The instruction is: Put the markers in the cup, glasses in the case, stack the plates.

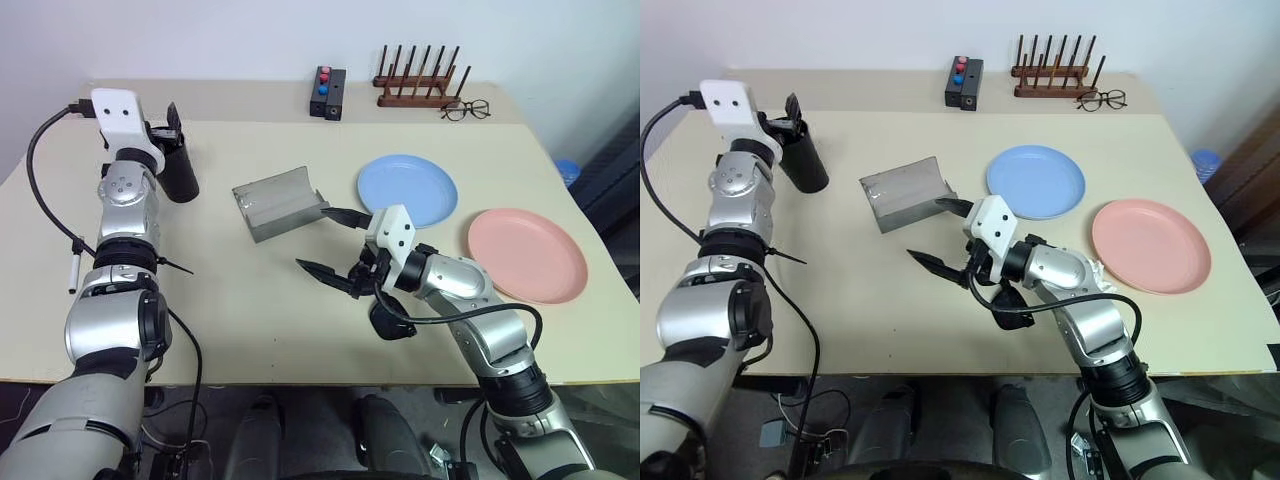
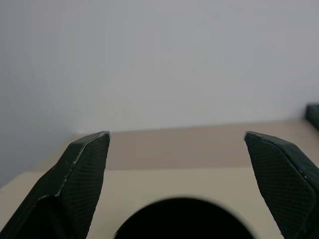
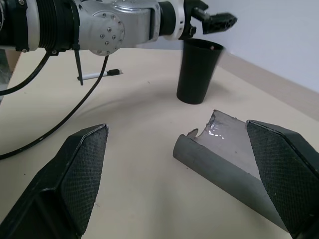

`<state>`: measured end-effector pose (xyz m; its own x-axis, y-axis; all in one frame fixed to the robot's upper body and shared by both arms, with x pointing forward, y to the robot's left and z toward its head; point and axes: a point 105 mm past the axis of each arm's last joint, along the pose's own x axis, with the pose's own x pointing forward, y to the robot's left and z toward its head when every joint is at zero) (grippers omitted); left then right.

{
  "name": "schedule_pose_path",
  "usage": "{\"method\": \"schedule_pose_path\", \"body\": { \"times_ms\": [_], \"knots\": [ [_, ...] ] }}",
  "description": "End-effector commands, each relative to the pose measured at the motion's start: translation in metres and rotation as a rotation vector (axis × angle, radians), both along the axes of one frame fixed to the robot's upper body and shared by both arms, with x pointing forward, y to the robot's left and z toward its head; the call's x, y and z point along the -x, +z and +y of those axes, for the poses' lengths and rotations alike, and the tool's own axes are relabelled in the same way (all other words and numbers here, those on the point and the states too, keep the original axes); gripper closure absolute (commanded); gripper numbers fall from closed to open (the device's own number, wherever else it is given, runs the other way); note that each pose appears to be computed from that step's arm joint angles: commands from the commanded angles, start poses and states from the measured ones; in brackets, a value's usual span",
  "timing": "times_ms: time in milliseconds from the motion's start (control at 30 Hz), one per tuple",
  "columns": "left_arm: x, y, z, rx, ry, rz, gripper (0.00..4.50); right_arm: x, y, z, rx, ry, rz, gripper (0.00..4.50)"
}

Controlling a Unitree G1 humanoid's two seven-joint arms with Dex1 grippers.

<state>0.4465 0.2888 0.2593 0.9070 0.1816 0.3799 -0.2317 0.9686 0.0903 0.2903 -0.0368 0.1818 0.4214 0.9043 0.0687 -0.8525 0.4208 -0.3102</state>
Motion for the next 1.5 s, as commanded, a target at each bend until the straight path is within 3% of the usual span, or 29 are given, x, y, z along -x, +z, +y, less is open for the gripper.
{"method": "schedule_pose_path", "body": {
  "times_ms": [33, 200, 500, 767, 967, 1067, 1300, 1400, 1500],
  "knots": [
    [0.029, 0.026, 0.062, 0.087, 0.229, -0.059, 0.03, 0.004, 0.012, 0.003, -0.02, 0.014, -0.057, 0.0],
    [0.069, -0.007, 0.126, 0.242, 0.47, 0.189, 0.03, 0.004, 0.008, 0.002, -0.015, 0.014, -0.04, 0.0],
    [0.111, -0.094, 0.104, 0.419, 0.254, 0.755, 0.03, 0.001, 0.004, 0.005, -0.008, 0.049, -0.033, 0.0],
    [0.141, -0.134, 0.104, 0.43, 0.334, 0.93, 0.03, 0.001, 0.001, 0.002, -0.005, 0.039, -0.035, 0.0],
    [0.15, -0.142, 0.11, 0.429, 0.393, 0.947, 0.03, 0.002, -0.001, 0.001, -0.002, 0.034, -0.029, 0.0],
    [0.148, -0.143, 0.11, 0.447, 0.386, 0.935, 0.9, 0.003, 0.001, 0.001, -0.003, 0.043, -0.031, 0.0],
    [0.146, -0.145, 0.11, 0.444, 0.396, 0.907, 4.47, 0.004, 0.004, 0.0, -0.006, 0.07, -0.036, 0.0],
    [0.14, -0.134, 0.115, 0.441, 0.414, 0.824, 4.47, 0.004, 0.003, -0.001, 0.001, 0.069, -0.035, 0.0],
    [0.13, -0.084, 0.131, 0.376, 0.475, 0.538, 4.47, 0.004, 0.001, -0.001, 0.007, 0.07, -0.035, 0.0]
  ]
}}
